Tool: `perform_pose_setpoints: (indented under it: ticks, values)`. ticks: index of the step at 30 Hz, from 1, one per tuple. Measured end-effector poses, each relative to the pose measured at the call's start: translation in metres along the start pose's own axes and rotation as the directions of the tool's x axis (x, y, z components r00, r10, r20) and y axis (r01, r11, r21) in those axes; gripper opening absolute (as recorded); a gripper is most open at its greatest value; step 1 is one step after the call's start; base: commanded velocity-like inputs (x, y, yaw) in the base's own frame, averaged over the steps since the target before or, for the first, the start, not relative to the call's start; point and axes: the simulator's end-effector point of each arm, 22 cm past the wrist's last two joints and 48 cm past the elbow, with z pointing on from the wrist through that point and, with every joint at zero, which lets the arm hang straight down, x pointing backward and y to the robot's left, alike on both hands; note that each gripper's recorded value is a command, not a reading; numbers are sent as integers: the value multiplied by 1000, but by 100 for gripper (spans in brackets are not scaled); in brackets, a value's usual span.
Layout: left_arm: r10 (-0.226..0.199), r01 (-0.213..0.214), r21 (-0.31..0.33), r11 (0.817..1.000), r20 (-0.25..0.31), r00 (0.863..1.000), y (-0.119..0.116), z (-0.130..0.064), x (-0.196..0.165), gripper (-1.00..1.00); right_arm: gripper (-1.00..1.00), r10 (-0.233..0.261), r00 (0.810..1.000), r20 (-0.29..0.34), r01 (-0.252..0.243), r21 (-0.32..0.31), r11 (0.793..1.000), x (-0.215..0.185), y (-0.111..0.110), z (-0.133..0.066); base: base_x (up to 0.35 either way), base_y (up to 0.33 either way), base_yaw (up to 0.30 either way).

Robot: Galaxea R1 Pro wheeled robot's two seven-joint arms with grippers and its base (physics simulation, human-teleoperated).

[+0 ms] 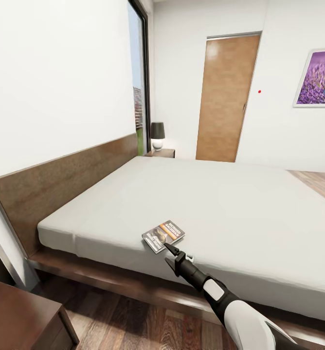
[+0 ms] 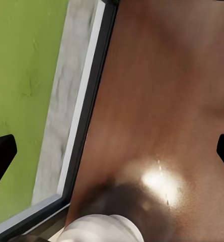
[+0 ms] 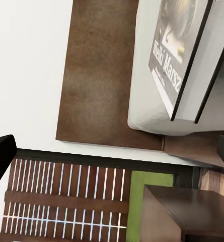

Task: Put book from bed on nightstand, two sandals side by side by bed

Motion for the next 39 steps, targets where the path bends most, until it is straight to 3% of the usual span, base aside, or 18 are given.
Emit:
perform_pose_setpoints:
  ticks: [32, 39]
  values:
    - [0, 0, -1, 1000, 0, 1000, -4, 6, 5, 100, 100, -12, 1000, 10, 12, 0, 1000, -7, -7, -4, 0, 0, 0]
    - [0, 0, -1, 1000, 1, 1000, -11, 16, 12, 100, 100, -15, 1000, 12, 15, 0, 1000, -5, -19, -7, 0, 0, 0]
